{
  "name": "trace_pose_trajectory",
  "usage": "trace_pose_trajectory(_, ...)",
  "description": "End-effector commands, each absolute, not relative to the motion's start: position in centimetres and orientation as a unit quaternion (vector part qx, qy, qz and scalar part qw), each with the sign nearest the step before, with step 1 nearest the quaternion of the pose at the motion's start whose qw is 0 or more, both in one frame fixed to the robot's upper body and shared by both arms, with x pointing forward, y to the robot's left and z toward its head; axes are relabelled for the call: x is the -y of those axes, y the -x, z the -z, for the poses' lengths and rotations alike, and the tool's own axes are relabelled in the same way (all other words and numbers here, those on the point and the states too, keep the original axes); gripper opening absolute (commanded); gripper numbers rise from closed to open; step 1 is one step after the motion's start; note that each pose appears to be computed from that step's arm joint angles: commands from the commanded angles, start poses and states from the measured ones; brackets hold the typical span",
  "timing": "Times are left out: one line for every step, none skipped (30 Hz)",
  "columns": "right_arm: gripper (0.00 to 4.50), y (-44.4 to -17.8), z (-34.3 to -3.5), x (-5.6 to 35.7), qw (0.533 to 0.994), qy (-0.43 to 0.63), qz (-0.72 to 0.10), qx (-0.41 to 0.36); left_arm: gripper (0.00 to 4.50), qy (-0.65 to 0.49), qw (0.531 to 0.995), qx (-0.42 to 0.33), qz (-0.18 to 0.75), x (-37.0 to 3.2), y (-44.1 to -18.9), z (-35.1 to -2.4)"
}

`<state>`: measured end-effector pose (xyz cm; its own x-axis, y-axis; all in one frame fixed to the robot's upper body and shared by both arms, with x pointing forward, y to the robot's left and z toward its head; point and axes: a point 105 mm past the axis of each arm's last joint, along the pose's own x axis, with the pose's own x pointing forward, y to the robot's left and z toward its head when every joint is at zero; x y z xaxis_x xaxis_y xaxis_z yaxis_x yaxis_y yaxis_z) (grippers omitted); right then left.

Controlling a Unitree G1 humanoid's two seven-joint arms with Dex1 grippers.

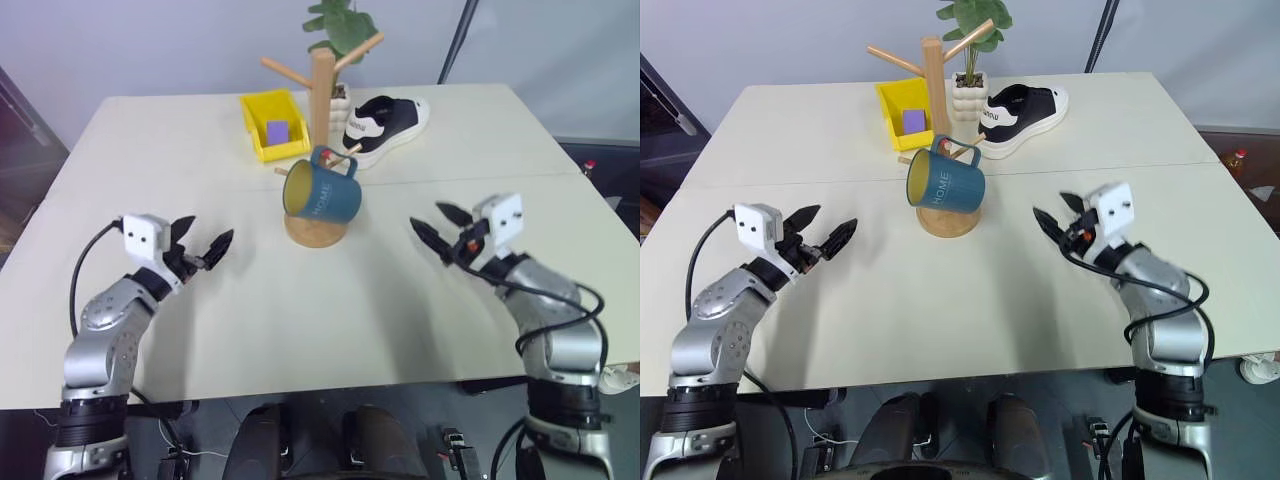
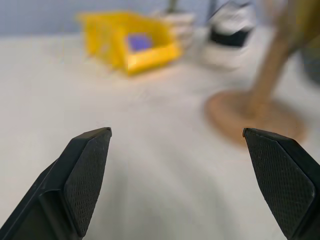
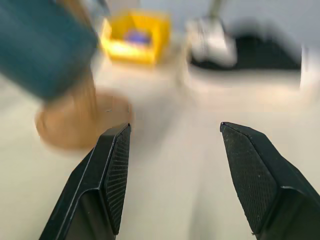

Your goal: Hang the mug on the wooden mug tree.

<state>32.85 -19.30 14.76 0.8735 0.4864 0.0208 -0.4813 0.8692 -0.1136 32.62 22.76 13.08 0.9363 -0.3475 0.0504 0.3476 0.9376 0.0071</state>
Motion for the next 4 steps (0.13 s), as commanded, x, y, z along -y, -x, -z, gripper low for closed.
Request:
trace_pose_trajectory(2.93, -32.57, -16.29, 19.27, 0.963, 0.051, -0.255, 0.073, 4.5, -0.019, 0.988, 0.048, 0.145, -24.04, -32.43, -13.75)
trace_pose_trajectory(2.93, -32.55, -15.96, 19.33, 0.963, 0.048, -0.254, 0.07, 4.5, -0.021, 0.989, 0.042, 0.141, -24.17, -32.35, -13.46)
trace_pose_trajectory(2.93, -32.56, -15.61, 19.38, 0.964, 0.044, -0.254, 0.066, 4.5, -0.02, 0.989, 0.039, 0.141, -24.23, -32.21, -13.25)
trace_pose_trajectory(2.93, -32.6, -15.32, 19.45, 0.965, 0.04, -0.252, 0.062, 4.5, -0.019, 0.989, 0.036, 0.144, -24.17, -32.07, -13.14)
